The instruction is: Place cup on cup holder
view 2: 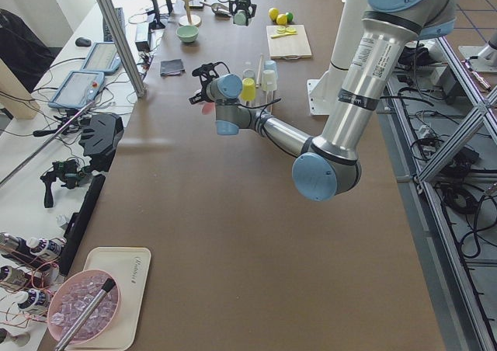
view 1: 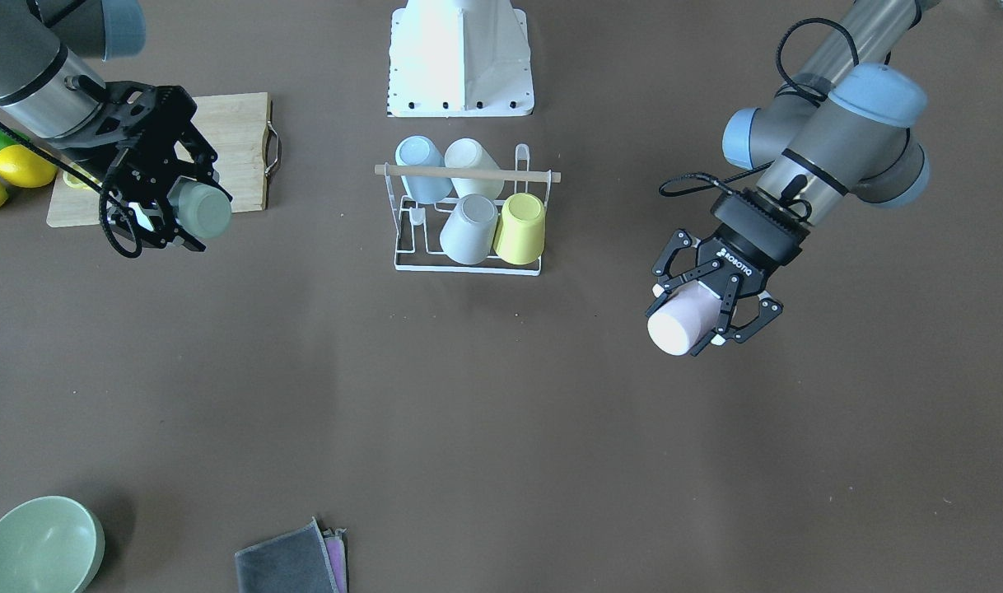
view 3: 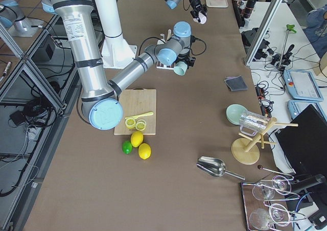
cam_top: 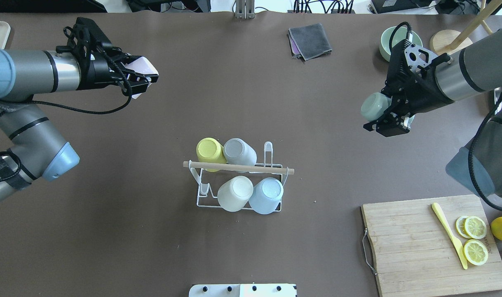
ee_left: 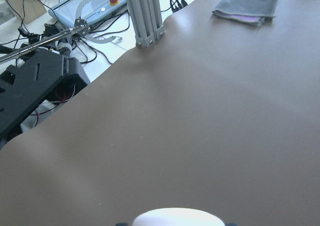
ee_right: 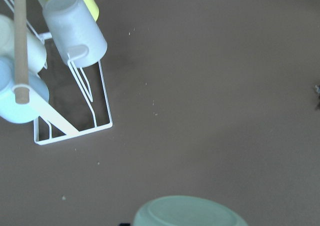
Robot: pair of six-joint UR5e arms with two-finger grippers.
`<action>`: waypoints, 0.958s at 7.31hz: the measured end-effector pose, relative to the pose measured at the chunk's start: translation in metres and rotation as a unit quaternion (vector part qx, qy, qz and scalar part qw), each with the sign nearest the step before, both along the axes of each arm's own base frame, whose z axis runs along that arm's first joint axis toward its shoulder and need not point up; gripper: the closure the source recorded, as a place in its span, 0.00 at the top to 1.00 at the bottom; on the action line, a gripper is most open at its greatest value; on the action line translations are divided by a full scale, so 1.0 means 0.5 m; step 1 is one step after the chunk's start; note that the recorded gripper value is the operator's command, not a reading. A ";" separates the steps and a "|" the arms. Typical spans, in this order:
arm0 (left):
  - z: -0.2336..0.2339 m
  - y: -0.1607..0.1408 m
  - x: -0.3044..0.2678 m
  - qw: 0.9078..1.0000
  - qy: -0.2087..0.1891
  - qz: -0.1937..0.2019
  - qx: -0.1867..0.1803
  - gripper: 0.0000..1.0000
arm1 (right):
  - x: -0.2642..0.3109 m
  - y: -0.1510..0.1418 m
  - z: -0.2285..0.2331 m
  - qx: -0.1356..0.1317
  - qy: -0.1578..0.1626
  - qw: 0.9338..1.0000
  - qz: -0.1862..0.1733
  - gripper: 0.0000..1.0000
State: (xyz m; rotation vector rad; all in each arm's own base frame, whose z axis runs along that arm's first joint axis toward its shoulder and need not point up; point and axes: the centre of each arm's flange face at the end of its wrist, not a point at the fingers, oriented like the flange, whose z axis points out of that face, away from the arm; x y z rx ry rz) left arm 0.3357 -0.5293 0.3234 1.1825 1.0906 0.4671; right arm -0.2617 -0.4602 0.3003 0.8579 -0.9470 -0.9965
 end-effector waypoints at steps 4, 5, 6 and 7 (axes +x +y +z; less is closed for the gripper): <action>-0.081 0.135 0.027 0.984 0.153 0.055 0.078 0.00 | -0.007 -0.016 0.030 -0.019 -0.221 0.971 0.094 0.00; -0.126 0.179 0.029 0.976 0.182 0.067 0.097 0.00 | -0.023 -0.007 0.030 -0.028 -0.282 0.952 0.115 0.00; -0.167 0.227 0.038 0.968 0.214 0.067 0.110 0.00 | -0.058 0.015 0.020 -0.038 -0.338 0.931 0.132 0.00; -0.190 0.281 0.071 0.960 0.251 0.054 0.109 0.00 | -0.108 0.042 -0.003 -0.045 -0.380 0.912 0.144 0.00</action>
